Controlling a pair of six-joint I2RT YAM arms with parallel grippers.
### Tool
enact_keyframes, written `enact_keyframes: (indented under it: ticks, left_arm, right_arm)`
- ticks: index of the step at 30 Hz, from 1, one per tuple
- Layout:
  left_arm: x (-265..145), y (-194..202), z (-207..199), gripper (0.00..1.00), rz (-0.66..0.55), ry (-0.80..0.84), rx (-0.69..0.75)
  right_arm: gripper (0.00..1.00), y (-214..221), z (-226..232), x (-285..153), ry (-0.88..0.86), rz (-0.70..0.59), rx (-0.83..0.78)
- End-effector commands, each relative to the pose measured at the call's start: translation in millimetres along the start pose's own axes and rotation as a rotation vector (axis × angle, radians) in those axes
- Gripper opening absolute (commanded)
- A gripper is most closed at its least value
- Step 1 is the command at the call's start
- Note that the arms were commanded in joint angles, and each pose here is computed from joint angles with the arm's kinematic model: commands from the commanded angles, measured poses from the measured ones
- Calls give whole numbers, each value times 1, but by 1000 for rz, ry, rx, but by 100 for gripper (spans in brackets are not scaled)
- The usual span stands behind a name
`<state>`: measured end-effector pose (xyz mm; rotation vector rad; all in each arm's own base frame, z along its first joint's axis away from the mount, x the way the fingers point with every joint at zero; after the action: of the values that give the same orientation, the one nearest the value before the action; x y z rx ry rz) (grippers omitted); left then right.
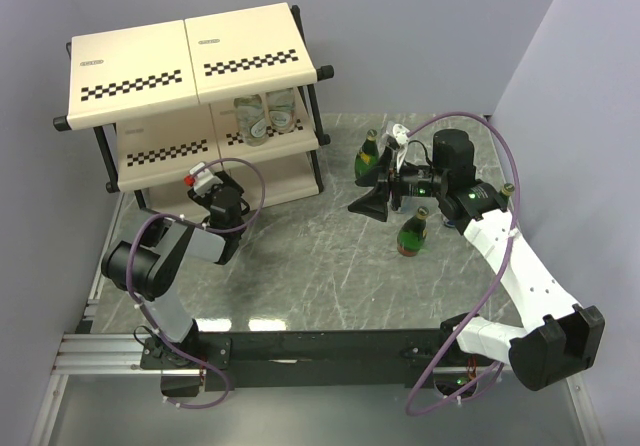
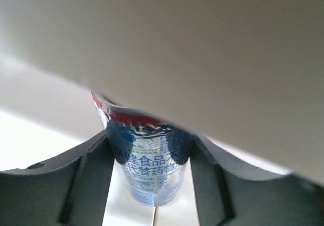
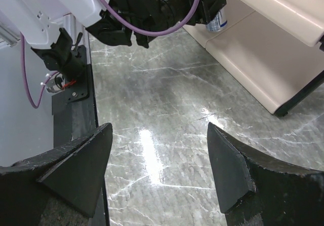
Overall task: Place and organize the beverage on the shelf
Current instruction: Place the drink on the shelf.
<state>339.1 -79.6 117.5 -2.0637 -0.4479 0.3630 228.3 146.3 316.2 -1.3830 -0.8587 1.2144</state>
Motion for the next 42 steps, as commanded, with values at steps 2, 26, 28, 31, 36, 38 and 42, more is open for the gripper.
enact_keyframes:
  ticks: [2,26,28,31,36,38,42]
  left_arm:
    - [2,-20,-21,64,-50,40,-92]
    - [-6,-19,-18,84,-34,58,-86]
    - [-7,-19,-19,95,-30,64,-80]
    - [-9,-19,-20,100,-23,78,-71]
    - [-14,-20,-20,99,-8,109,-58]
    - [-16,-18,-20,99,4,126,-52]
    - [-22,-19,-20,99,21,172,-22]
  right_arm:
    - [81,-11,4,-6,-1,-38,-51]
    - [81,-11,3,-6,4,-35,-58]
    - [81,-11,3,-6,6,-36,-61]
    - [81,-11,4,-6,6,-36,-62]
    - [81,-11,3,-7,14,-34,-66]
    - [81,-11,3,-7,14,-34,-66]
    - [81,-12,4,-8,11,-37,-70]
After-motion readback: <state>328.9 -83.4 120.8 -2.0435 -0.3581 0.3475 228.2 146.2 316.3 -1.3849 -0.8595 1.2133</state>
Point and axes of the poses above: each gripper's point midway between its finger pads, its own x axis out along the fingers, its own z axis along the line the jaws close on, y = z × x, the point moved 9 cm from there along -x, back along the fingers, and after that the axes turned 8 degrees about -x, right-handed, at the moved point
